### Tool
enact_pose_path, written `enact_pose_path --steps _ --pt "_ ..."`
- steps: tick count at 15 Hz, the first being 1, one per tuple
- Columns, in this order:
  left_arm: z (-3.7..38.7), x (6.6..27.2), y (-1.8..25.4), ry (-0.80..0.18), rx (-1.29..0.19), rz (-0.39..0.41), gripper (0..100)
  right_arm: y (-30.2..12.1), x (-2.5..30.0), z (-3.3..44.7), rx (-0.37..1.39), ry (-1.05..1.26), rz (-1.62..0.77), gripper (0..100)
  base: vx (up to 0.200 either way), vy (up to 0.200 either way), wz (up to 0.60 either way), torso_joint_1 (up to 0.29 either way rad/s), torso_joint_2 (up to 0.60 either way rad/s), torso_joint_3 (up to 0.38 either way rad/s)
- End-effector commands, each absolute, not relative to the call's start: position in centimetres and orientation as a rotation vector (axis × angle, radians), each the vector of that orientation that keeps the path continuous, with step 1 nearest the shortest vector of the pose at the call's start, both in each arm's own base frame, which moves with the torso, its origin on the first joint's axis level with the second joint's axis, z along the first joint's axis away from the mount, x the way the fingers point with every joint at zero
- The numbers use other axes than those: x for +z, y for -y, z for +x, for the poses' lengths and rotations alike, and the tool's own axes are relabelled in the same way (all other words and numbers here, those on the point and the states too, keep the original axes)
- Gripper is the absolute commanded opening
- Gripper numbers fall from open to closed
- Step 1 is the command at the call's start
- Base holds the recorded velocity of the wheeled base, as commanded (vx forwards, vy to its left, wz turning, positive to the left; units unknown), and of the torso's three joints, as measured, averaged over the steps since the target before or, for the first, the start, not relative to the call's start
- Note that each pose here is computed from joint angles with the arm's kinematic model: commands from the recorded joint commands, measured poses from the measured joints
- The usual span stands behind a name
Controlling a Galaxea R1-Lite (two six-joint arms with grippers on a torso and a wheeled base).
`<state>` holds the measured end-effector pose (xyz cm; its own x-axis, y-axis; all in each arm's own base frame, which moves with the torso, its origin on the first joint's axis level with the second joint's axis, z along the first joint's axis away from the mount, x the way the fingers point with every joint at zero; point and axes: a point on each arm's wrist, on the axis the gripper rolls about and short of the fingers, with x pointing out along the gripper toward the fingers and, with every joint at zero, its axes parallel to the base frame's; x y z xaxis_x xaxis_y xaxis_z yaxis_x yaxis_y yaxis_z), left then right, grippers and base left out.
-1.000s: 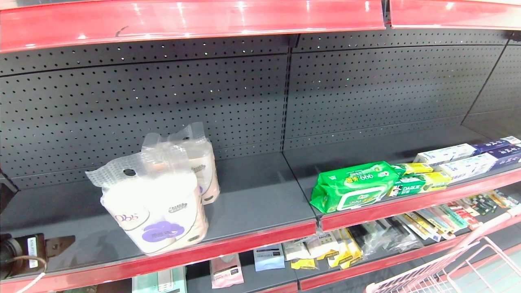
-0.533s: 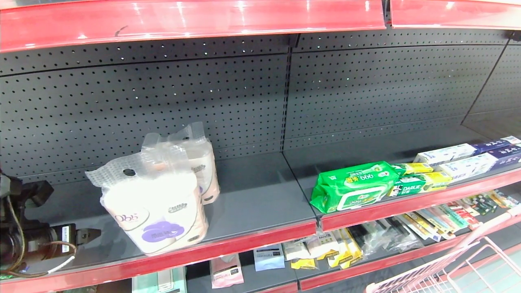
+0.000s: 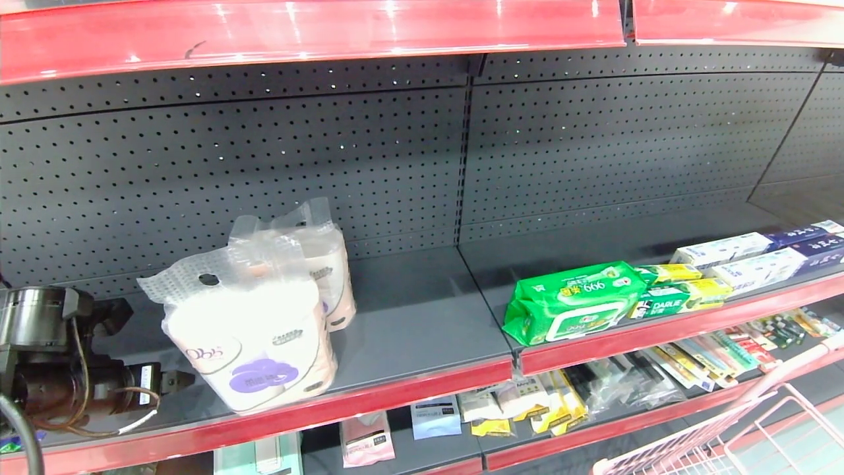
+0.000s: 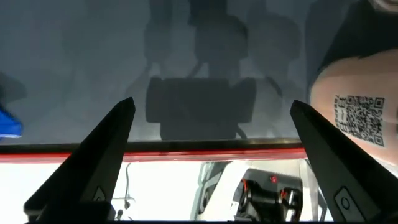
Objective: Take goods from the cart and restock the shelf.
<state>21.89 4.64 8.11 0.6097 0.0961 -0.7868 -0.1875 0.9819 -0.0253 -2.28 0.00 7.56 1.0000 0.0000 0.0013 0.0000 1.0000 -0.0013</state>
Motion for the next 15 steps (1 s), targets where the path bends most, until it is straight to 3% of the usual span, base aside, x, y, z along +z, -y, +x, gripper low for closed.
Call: enact_pose_path --steps 1,15 --pt "22.1 7.6 -4.5 -0.923 0.156 -0.107 100 0.0 7.6 -2.3 0.000 0.000 -0.002 100 0.000 0.000 0.00 0.000 0.00 0.000" --pt "23.3 6.7 -4.7 -0.943 0.156 -0.110 100 0.0 7.6 -2.3 0.000 0.000 -0.002 100 0.000 0.000 0.00 0.000 0.00 0.000"
